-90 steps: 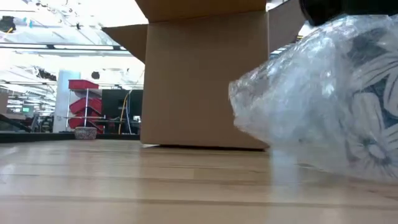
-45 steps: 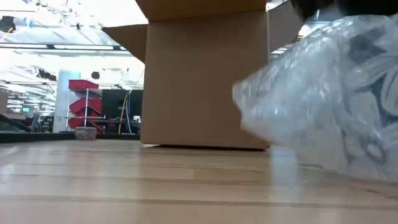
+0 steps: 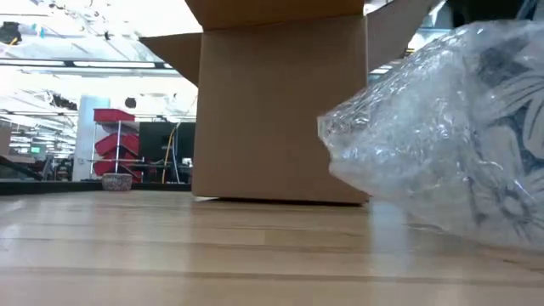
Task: Wrap mug
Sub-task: Wrap the white blue mug with the transparent bubble wrap
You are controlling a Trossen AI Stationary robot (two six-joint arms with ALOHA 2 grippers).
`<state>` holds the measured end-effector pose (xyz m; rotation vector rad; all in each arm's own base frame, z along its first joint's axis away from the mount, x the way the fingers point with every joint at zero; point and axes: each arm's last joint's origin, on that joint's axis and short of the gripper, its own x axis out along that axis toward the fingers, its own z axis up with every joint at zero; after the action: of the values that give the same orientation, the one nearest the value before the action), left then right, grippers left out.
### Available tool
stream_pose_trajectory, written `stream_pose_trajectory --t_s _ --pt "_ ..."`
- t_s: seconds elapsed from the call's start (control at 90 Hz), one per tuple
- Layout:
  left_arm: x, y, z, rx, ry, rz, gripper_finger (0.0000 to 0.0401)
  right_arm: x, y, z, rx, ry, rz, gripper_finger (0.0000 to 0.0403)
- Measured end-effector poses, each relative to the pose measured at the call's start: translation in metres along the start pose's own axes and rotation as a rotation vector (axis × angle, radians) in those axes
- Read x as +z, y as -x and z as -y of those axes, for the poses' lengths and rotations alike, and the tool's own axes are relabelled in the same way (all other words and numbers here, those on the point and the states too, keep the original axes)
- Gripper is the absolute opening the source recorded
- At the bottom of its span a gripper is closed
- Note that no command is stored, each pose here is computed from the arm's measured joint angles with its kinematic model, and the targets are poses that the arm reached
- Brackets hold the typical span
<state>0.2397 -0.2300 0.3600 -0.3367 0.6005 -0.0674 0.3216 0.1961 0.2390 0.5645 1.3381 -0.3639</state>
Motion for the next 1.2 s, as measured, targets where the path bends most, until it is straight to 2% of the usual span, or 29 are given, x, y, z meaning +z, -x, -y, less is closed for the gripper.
stream_pose_trajectory --t_s 0.2,0.378,0.533,0.733,0.9,1.0,1.111,1.2 --pt "0.0 0.0 0.0 0.0 0.001 0.0 0.0 0.005 -0.05 -0.005 -0.072 0.038 -0.112 0.0" --pt "0.0 0.0 0.001 -0.004 0.002 -0.002 0.0 0.0 -0.065 -0.006 -0.121 0.06 -0.134 0.0" --pt "0.0 0.0 0.001 -0.006 0.002 -0.002 0.0 -0.005 -0.039 -0.001 -0.111 0.055 -0.13 0.0" --pt "0.0 0.0 0.001 -0.006 0.0 -0.002 0.0 -0.008 0.035 0.014 0.026 0.039 -0.067 0.0" --pt "-0.001 0.0 0.001 -0.005 0.0 -0.003 0.0 -0.013 0.064 0.021 0.08 -0.053 0.025 0.0004" --pt "-0.001 0.001 0.001 -0.007 -0.001 -0.003 0.0 -0.016 0.064 0.019 0.081 -0.097 0.026 0.002" --pt "-0.001 0.001 0.001 -0.007 -0.002 -0.003 0.0 -0.018 0.042 0.011 0.032 -0.104 0.002 0.0033" --pt "-0.001 0.001 0.001 -0.007 -0.001 -0.003 0.0 -0.017 0.019 0.005 -0.018 -0.103 -0.041 0.0027"
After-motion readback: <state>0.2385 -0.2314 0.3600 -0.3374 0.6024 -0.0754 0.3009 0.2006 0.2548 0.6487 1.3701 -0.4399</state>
